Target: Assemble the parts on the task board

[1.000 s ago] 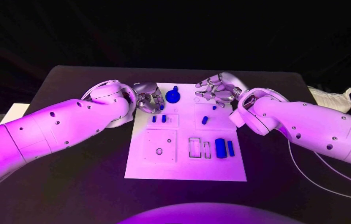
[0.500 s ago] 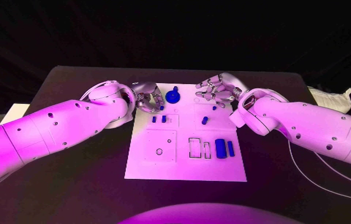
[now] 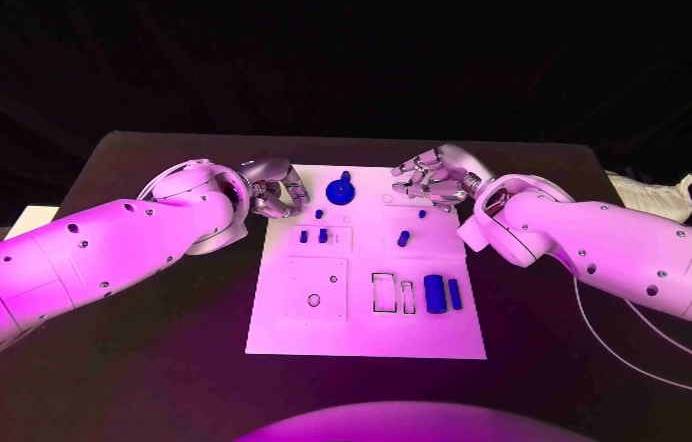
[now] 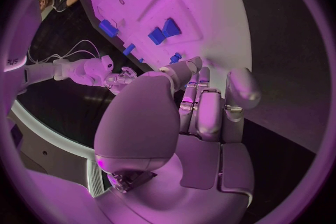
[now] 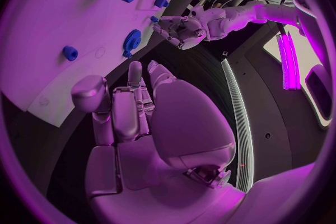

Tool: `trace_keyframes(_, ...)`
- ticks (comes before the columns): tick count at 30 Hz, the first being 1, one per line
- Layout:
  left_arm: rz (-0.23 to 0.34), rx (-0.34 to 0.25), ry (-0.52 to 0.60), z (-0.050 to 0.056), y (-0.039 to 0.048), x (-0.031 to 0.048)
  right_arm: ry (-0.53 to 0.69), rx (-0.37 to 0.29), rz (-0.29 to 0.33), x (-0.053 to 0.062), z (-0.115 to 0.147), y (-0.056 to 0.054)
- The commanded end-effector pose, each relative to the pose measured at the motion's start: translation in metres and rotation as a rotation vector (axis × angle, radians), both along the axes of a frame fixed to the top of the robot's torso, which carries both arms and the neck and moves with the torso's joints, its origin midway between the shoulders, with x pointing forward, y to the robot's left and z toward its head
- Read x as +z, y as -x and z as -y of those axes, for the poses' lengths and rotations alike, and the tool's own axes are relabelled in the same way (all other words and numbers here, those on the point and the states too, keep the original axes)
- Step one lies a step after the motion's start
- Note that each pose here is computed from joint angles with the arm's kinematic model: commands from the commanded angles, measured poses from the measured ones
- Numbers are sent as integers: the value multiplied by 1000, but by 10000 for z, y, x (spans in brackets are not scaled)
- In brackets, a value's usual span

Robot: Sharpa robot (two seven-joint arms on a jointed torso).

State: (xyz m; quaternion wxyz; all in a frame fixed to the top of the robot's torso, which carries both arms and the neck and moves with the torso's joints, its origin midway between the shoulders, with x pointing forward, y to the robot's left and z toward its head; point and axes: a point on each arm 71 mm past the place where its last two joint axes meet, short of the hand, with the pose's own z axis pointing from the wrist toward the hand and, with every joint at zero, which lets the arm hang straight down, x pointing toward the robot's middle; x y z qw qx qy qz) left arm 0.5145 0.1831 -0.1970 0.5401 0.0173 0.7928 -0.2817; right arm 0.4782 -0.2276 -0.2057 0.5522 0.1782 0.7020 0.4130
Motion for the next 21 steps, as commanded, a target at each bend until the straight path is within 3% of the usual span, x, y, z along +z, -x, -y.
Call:
trace_keyframes(1, -90, 79, 201, -83, 5, 21, 94, 43, 31, 16, 12, 32)
trace_keyframes(6, -138, 161, 427, -228, 15, 78, 238, 69, 78, 73, 82, 69)
trace_keyframes(10, -248, 231, 799, -288, 80, 127, 455, 101, 147, 116, 116, 109)
trace_keyframes(14, -330, 272, 1048, -296, 165, 140, 610, 115, 202, 133, 107, 138)
trace_keyframes(17, -372, 301, 1168, -301, 233, 131, 700, 123, 233, 138, 92, 152)
trace_keyframes(21, -398, 318, 1246, -306, 301, 128, 784, 134, 255, 131, 65, 164)
